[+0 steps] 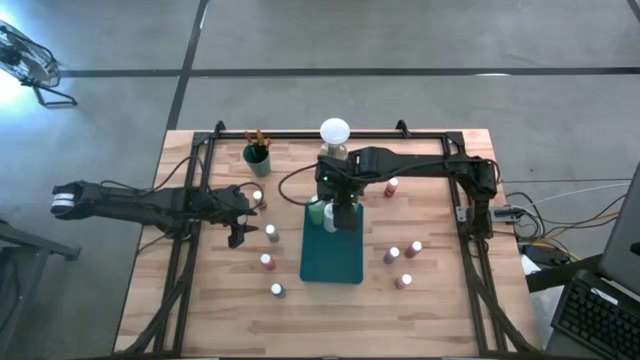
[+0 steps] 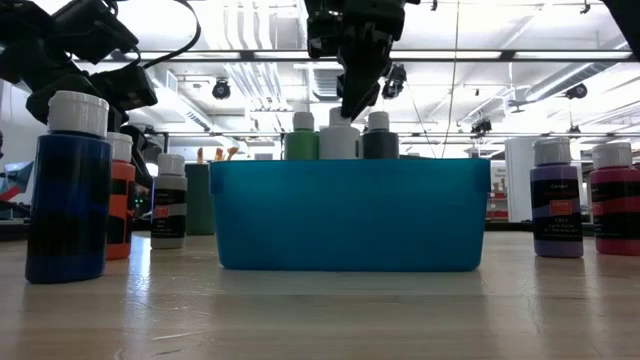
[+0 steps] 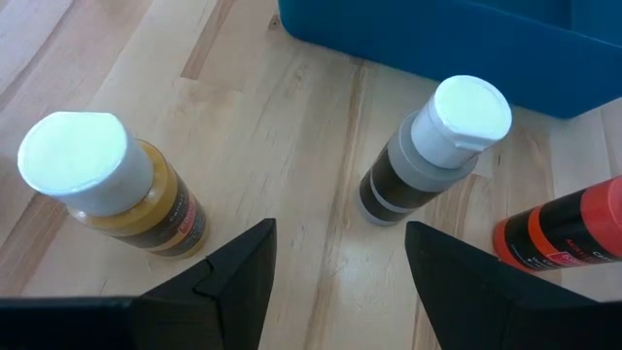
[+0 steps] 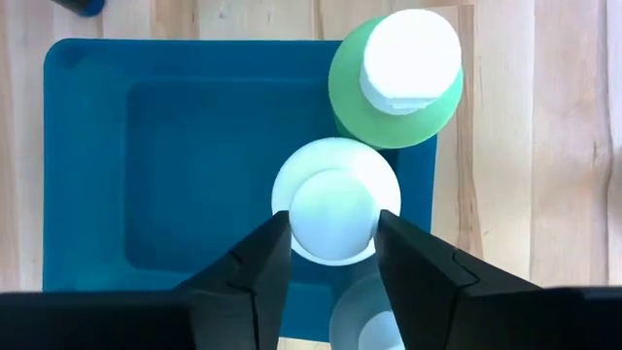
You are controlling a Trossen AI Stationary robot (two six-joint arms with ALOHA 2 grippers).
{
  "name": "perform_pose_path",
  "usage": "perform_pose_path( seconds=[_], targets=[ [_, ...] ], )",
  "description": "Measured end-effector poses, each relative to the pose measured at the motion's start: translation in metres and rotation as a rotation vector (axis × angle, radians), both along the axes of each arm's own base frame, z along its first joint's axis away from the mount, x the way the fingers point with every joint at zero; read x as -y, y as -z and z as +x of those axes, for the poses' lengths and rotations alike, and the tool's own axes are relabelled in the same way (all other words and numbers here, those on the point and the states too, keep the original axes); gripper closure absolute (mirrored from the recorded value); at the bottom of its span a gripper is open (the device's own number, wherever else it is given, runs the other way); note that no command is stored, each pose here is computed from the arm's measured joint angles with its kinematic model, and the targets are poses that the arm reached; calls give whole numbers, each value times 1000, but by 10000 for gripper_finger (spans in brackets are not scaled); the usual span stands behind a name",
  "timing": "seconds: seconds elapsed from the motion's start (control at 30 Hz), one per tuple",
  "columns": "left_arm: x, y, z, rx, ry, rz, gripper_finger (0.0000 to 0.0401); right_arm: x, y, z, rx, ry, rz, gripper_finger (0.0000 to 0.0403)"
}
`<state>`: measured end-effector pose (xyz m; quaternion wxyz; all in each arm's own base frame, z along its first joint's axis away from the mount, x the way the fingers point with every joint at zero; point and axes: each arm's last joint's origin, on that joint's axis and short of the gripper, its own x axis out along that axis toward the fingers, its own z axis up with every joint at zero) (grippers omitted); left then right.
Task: Pick & Place Paint Supplies
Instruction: Put the white paint bottle into the blue bin, then put the orange paint bottle into the blue bin
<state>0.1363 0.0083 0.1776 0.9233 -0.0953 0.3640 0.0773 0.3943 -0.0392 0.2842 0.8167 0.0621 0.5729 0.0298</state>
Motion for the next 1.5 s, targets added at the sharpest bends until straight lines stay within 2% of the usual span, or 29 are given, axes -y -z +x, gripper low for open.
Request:
perform_pose_path(
  seconds=[0.23,0.5,0.77,1.1,1.3,1.5],
  targets=[
    [0,0,0,0,0,0,167,0,0,0,-5,1,-1,274],
    [0,0,0,0,0,0,167,-3,-11,-3,-12,0,3,224],
    [0,0,0,0,0,0,167,-7,-50,-10,12,22,12,201],
    [0,0,0,0,0,0,167,-11,-111,-24,138,75,30,245],
    [0,0,0,0,0,0,167,-12,-125,-27,188,72,28,282],
    [0,0,0,0,0,0,167,-12,-126,-28,184,71,27,316]
  ],
)
